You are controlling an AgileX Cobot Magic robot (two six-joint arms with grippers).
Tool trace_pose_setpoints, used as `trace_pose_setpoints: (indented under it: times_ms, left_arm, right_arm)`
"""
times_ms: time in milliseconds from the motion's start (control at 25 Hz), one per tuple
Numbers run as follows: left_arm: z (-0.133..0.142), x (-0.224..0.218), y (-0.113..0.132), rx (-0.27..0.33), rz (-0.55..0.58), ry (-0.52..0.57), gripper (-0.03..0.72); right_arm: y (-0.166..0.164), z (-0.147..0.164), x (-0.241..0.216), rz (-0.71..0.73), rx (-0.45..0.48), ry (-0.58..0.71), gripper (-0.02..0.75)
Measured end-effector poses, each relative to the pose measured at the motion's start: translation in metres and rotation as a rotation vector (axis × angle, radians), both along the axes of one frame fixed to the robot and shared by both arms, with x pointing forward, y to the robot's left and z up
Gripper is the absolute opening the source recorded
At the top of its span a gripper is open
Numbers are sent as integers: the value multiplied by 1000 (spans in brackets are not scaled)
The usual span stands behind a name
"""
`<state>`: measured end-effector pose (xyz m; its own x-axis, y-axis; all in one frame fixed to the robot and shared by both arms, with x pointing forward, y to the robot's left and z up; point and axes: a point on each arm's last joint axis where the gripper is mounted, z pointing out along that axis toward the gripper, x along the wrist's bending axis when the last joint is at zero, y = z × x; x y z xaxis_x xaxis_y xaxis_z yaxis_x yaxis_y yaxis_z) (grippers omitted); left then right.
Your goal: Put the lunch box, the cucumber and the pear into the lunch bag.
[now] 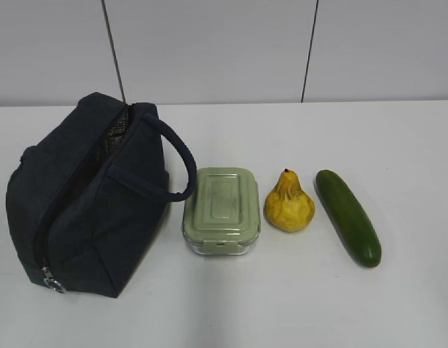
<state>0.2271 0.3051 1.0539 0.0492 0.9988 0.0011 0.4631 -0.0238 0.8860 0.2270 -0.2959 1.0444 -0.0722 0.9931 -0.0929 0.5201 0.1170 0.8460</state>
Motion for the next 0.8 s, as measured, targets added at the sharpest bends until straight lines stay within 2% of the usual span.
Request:
trace_pose_setpoints:
  times_ms: [280,480,680,800]
  left_arm:
    - [3,2,-2,-22,-67,4,239]
    - [37,34,-6,-11,-83,-127,269]
    - [43,95,-18,-34,-104,-45,278]
    - [36,126,-27,-66,-131,74,278]
  right_arm:
    - [1,1,0,6,7,-3,471]
    - [4,12,28,25,51,77,471]
    - [6,21,74,27,98,176,471]
    - [7,24,105,27,131,255,471]
